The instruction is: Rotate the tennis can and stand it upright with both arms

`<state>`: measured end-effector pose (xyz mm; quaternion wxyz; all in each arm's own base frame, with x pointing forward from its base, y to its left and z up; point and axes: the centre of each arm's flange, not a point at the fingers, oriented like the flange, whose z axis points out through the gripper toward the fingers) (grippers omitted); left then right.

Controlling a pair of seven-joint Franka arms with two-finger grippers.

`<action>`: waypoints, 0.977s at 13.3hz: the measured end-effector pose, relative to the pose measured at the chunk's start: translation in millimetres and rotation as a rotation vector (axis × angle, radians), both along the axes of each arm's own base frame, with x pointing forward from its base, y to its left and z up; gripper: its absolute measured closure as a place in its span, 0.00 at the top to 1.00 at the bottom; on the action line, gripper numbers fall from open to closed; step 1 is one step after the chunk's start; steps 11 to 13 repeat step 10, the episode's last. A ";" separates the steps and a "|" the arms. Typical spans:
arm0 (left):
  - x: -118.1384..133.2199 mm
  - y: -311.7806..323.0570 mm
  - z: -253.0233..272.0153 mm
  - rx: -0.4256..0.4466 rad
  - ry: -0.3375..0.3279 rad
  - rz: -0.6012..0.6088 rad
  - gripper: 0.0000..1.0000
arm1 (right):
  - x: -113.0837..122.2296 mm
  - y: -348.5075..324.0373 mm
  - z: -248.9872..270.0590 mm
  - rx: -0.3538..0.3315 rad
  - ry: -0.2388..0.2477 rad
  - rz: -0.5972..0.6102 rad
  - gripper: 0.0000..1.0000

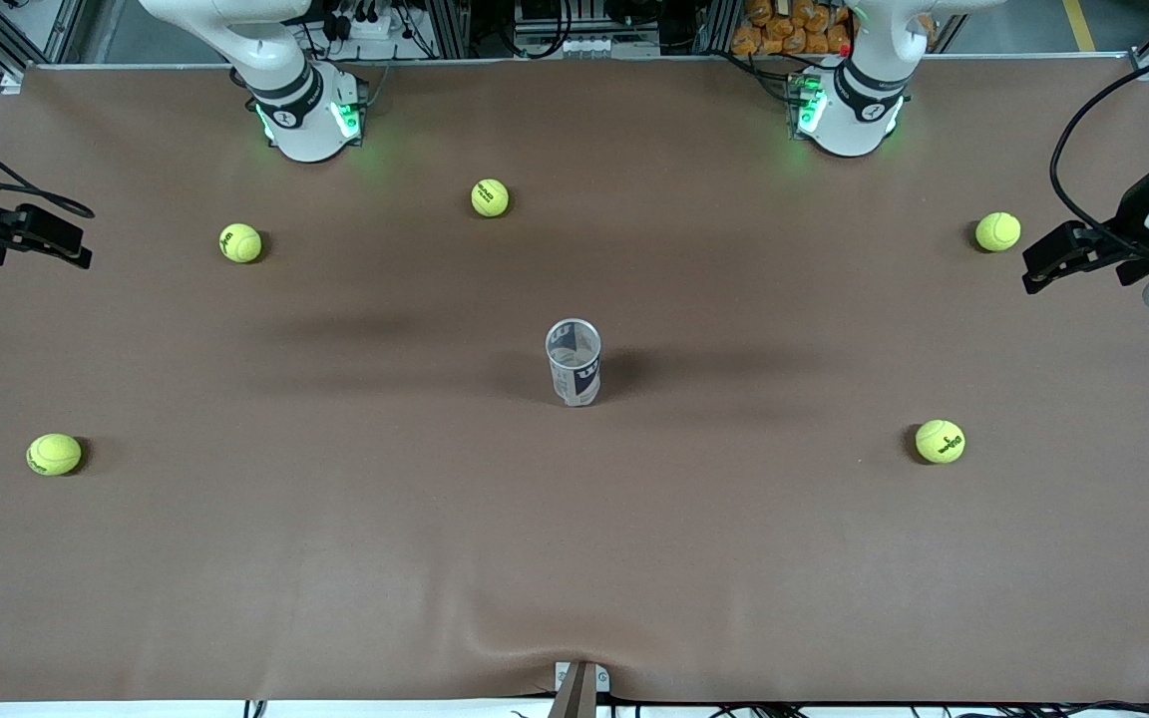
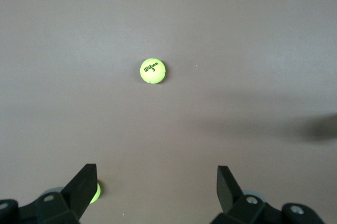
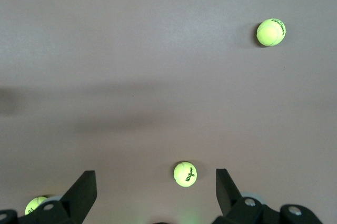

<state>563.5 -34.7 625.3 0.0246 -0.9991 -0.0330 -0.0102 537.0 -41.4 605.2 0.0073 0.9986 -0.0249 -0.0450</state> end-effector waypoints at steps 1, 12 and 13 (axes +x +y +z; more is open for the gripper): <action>-2.2 4.7 -0.4 0.001 0.002 0.007 1.00 | -0.1 0.0 -0.1 0.000 0.001 0.000 1.00; -18.3 9.8 6.9 0.003 -0.014 0.008 1.00 | 0.0 0.0 -0.1 0.000 0.001 0.000 1.00; -18.3 9.8 6.9 0.003 -0.014 0.008 1.00 | 0.0 0.0 -0.1 0.000 0.001 0.000 1.00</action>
